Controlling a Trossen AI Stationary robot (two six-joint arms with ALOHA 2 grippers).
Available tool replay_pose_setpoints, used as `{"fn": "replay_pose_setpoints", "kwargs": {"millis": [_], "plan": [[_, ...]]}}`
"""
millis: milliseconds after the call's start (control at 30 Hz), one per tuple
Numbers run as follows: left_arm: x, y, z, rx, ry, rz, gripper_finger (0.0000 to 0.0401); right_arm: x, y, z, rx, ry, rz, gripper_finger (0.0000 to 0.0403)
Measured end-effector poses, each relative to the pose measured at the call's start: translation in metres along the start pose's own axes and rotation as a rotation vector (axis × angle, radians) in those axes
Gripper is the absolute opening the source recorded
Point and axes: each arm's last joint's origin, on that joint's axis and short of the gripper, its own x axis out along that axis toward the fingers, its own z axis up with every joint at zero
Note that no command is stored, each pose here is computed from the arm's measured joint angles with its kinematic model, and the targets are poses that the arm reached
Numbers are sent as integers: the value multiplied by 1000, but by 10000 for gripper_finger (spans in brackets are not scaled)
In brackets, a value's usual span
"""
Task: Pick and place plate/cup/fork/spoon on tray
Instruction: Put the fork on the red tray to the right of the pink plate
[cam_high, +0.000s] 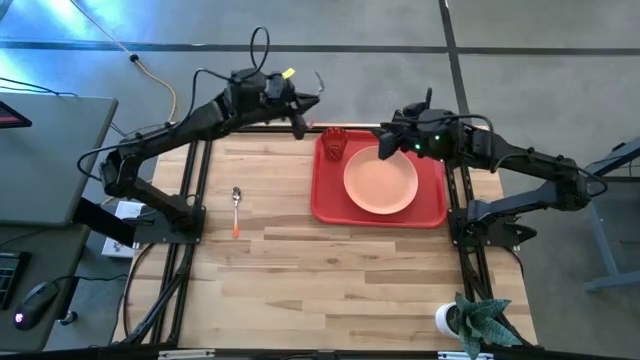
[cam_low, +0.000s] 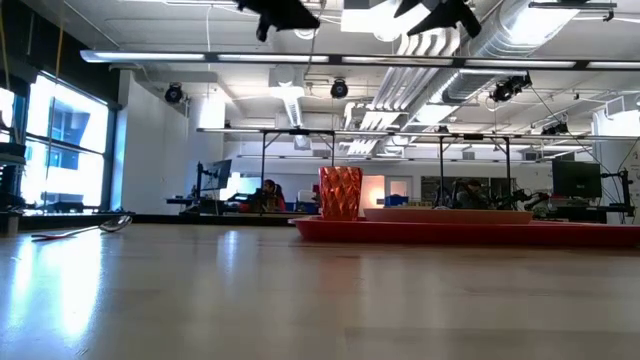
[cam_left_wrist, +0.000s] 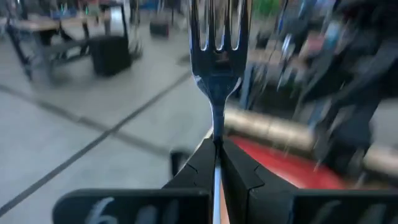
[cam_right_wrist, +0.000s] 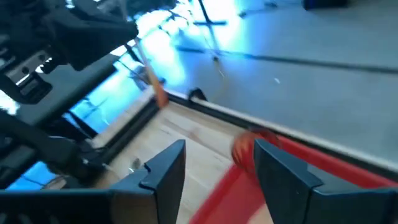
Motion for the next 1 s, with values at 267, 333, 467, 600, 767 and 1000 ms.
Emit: {"fn": "replay_pose_setpoints", "kwargs": {"millis": [267, 333, 467, 600, 767, 1000], "plan": [[19, -31, 19, -289, -314, -61, 1, 1, 2, 3, -76, -36, 10, 190], [27, -39, 17, -308, -350, -86, 1, 1, 4, 6, -107, -69, 27, 190], [46, -56, 6, -314, -373, -124, 1, -1, 10, 15, -190, -162, 76, 190], [60, -66, -4, -367, -370, -149, 1, -2, 13, 20, -268, -210, 119, 190], [68, -69, -10, -376, -380, -153, 1, -2, 13, 17, -289, -173, 148, 190], [70, -70, -12, -368, -379, -147, 1, 15, 13, 14, -320, -169, 75, 190]]}}
